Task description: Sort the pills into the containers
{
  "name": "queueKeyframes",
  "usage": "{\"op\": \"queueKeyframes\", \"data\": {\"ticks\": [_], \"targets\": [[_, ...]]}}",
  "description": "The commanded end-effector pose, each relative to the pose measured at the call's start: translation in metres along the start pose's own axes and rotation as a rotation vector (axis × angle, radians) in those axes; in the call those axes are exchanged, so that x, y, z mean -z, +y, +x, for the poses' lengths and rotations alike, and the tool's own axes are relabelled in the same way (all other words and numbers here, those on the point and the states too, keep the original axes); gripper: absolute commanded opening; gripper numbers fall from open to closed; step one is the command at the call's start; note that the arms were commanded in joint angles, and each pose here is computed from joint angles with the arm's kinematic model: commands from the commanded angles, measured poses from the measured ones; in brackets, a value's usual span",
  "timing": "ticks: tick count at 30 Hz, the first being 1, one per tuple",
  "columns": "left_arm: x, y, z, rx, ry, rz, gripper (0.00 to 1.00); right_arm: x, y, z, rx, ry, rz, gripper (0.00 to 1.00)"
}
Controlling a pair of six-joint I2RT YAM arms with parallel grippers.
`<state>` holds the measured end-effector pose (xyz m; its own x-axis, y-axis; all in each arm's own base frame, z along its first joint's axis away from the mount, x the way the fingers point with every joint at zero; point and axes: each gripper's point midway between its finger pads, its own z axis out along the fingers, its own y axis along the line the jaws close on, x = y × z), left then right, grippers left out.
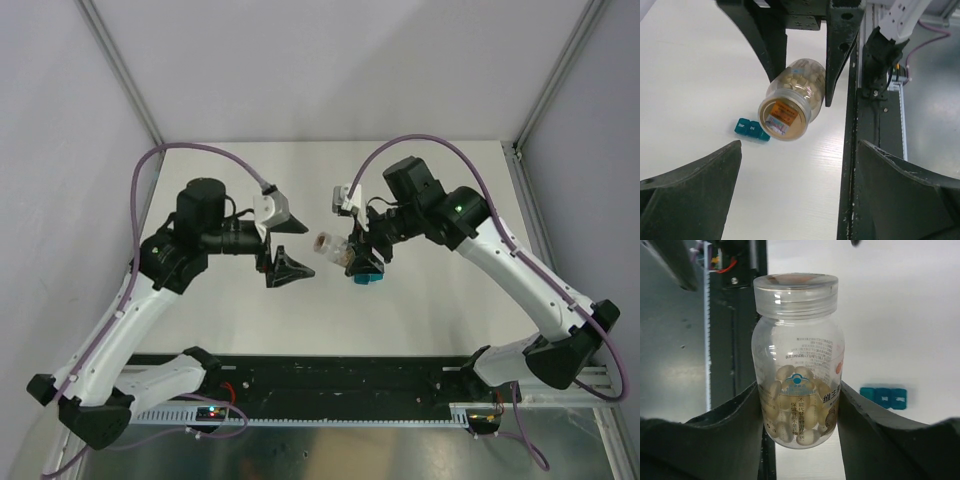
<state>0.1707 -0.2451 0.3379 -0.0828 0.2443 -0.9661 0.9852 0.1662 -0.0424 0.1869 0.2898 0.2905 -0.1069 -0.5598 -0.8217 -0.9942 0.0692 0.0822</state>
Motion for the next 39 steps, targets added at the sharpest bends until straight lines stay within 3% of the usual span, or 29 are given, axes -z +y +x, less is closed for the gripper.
{"op": "queueKeyframes", "data": {"ticks": [1, 20, 22, 25, 29, 30, 33, 39], "targets": [[-0.010, -0.001, 0.013, -0.117, 0.050, 0.020, 0.99, 0.005, 0.025, -0.016, 0.033, -0.050, -0.139, 0.00], [-0.020, -0.009, -0.011, -0.102, 0.021, 0.085, 0.76, -0.005, 0.031, -0.004, 0.028, 0.004, -0.184, 0.00], [-0.020, -0.010, -0.012, -0.099, 0.018, 0.090, 0.69, -0.005, 0.031, -0.004, 0.029, 0.004, -0.181, 0.00], [-0.022, -0.011, -0.011, -0.079, 0.021, 0.101, 0.51, -0.005, 0.029, -0.005, 0.034, 0.003, -0.169, 0.00], [-0.029, -0.006, -0.012, 0.004, 0.036, 0.101, 0.12, -0.005, 0.018, -0.007, 0.051, 0.012, -0.090, 0.00], [-0.032, -0.004, -0.013, 0.044, 0.041, 0.096, 0.06, -0.005, 0.014, -0.008, 0.053, 0.014, -0.061, 0.00], [-0.038, 0.007, -0.022, 0.137, 0.041, 0.051, 0.01, -0.001, -0.008, -0.011, 0.057, 0.022, 0.074, 0.00], [-0.046, 0.030, -0.035, 0.382, -0.015, -0.053, 0.00, 0.012, -0.050, -0.019, 0.068, 0.017, 0.344, 0.00]]}}
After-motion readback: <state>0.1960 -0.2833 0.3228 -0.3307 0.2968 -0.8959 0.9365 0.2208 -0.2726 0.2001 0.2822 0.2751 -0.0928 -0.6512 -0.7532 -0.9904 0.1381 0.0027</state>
